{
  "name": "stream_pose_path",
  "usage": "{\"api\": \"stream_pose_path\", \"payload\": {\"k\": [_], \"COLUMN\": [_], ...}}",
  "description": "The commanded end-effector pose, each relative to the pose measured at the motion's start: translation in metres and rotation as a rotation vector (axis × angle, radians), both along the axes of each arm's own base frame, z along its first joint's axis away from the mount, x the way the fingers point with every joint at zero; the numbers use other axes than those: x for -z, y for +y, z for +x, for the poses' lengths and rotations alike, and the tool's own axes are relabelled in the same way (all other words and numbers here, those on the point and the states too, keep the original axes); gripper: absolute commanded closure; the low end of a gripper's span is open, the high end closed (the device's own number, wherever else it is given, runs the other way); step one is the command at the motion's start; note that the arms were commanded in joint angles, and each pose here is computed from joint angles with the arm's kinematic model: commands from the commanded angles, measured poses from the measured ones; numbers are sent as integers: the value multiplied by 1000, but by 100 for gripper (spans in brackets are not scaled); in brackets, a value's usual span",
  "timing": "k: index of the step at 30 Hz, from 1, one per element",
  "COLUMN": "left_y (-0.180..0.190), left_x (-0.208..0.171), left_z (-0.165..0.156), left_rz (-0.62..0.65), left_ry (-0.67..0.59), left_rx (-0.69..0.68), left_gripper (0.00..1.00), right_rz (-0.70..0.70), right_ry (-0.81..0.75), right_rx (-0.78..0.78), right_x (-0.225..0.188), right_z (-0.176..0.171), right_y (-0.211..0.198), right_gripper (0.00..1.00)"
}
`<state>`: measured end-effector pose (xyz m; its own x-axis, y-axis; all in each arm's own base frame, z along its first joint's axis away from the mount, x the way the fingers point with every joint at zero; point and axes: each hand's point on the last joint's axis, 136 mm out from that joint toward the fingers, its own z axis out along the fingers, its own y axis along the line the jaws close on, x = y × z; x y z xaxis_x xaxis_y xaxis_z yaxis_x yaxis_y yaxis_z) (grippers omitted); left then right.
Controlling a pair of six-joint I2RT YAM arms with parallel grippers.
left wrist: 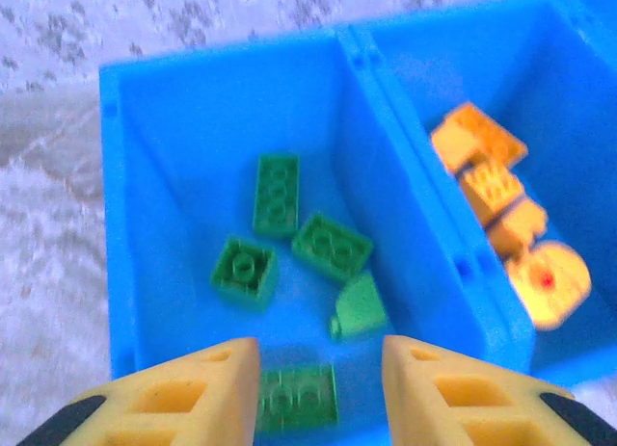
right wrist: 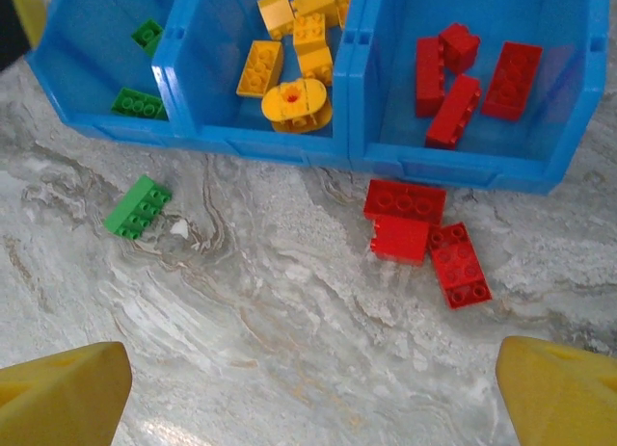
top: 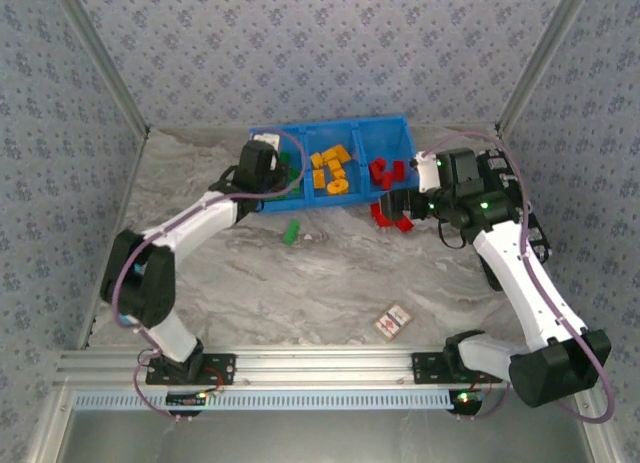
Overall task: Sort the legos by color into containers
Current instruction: Pick up the lego from the center of the table.
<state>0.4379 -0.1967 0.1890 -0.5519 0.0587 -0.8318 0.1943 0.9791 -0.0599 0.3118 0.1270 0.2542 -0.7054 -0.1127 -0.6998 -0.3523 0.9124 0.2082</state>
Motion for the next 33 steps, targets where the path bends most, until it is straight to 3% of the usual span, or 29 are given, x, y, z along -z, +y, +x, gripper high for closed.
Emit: {"api": "stream_pose_path", "payload": {"k": [1,6,13,33], "left_y": [5,-6,-2,-26], "left_x": [23,25,39,98], "left_z": [-45,-96,-128,-122], "left_rz": [31,39,46,87], "left_ry": [97,112,178,283], "left_rx": [44,178,209,220], "left_gripper": [62,61,57,45], "right_rz": [25,35,46,51], "right_ry": [-7,-12,-15,6], "right_rx": [-30,-41,-44,-104], "right_x": [6,5,4,11], "right_z": [4,7,5,-13], "right_y": [10,14,17,34], "right_gripper": [1,1,1,2]}}
